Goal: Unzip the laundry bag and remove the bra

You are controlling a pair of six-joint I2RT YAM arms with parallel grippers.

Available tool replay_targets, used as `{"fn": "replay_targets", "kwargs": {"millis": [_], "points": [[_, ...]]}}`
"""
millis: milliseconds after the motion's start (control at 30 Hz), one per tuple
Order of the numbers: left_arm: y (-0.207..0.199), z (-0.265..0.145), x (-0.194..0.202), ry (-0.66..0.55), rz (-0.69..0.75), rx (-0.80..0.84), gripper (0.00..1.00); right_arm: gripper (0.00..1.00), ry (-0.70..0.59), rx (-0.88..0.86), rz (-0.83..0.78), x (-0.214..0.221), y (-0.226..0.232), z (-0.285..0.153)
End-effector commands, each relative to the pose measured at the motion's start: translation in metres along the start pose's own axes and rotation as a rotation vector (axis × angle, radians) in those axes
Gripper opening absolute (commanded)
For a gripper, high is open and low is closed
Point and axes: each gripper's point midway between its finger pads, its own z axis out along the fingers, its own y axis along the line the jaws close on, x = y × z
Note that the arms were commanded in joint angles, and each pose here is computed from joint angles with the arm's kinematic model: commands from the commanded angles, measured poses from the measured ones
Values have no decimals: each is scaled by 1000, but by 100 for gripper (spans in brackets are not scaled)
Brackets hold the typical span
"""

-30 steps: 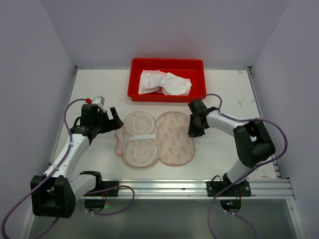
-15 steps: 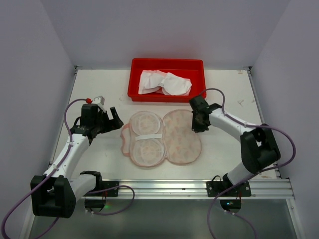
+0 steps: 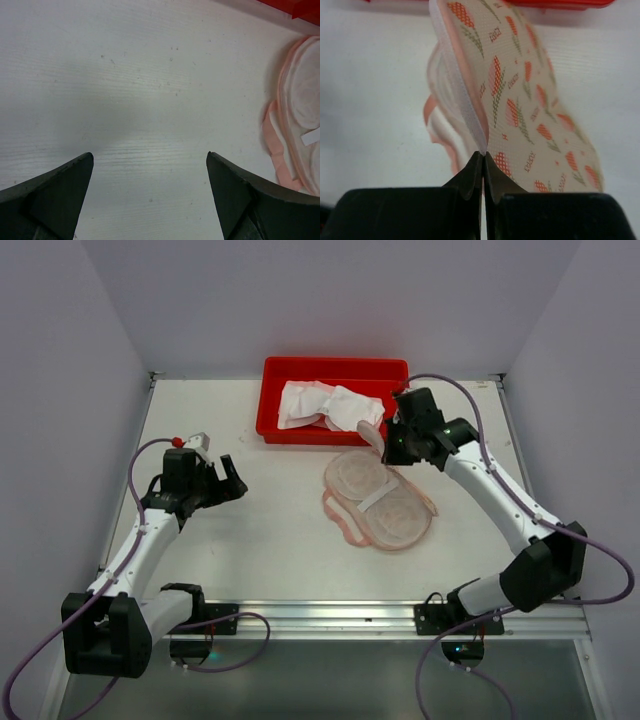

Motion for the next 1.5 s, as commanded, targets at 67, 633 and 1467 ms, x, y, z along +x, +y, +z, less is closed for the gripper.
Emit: {"fn": "replay_targets", "kwargs": {"millis": [67,633,1467], "points": [[-4,-3,-11,-49,32,28,98,0,224,-276,-44,52,68,29],[-2,-2,-10,-44,32,21,98,41,414,-378,-141,121,75,67],[-7,-12,-21,-99,28,29,98,51,461,-267,-274,196,115,83]]}}
